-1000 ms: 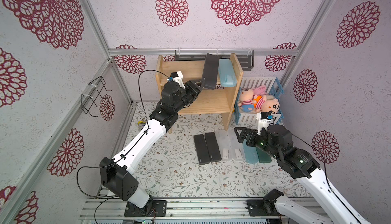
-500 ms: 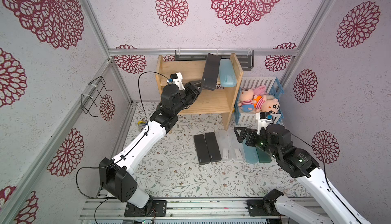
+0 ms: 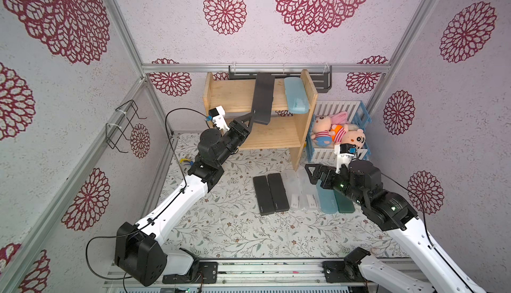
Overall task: Remove the pencil cases from the shelf
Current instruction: Pick up the pencil case from the shelf.
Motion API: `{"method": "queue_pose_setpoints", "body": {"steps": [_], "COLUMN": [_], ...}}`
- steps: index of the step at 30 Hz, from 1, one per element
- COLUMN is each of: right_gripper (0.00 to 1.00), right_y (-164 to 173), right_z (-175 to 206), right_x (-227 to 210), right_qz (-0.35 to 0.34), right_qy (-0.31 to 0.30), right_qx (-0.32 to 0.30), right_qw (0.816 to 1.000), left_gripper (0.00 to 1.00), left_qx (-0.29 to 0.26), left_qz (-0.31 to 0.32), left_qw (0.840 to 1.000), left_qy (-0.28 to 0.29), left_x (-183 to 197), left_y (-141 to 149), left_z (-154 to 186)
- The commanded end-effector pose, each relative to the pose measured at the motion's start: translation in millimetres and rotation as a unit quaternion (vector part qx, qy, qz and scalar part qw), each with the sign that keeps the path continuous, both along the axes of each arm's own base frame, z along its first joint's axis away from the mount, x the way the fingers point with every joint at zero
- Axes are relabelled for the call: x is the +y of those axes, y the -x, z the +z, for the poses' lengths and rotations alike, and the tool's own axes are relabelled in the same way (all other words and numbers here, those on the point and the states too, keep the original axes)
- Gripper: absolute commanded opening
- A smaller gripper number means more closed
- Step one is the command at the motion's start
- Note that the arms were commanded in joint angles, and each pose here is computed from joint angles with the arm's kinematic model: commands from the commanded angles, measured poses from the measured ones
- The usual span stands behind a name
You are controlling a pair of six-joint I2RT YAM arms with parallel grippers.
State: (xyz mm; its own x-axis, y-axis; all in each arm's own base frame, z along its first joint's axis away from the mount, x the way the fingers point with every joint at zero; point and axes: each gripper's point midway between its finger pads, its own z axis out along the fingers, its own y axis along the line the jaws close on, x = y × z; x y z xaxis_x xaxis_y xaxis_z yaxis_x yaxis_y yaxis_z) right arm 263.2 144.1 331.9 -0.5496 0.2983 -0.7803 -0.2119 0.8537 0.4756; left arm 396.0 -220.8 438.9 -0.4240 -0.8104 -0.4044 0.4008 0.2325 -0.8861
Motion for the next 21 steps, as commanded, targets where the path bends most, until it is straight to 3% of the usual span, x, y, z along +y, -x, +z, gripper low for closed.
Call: {"method": "queue_pose_setpoints", "body": {"steps": [1, 11, 16, 21], "right_gripper": [0.99, 0.99, 0.99, 0.99], "right_y": [1.0, 15.6, 13.5, 15.6], "right_z": [44.1, 107.8, 132.9, 160.5], "right_x": [12.2, 64.5, 109.3, 148.5], "right_qz": [0.024, 0.094, 0.128, 0.161], "right_qy": [-0.050, -0.126, -0.136, -0.172], "right_qx": [-0.055, -0.127, -0.151, -0.182], "right_qw": [0.997, 0.979, 0.971, 0.955], "left_gripper": [0.00, 0.00, 0.00, 0.00], "left_qx": [-0.101, -0.242, -0.267, -0.286], "left_qz": [0.018, 0.030, 0.039, 0.086], "left_qw": [0.995, 0.967, 0.956, 0.938], "left_qy": [0.006, -0.074, -0.114, -0.178], "left_x": [19.2, 32.8, 42.9, 67.0], "left_y": [22.2, 82.2, 112.0, 147.8], "left_z": [37.9, 48.1, 37.2, 8.0]}}
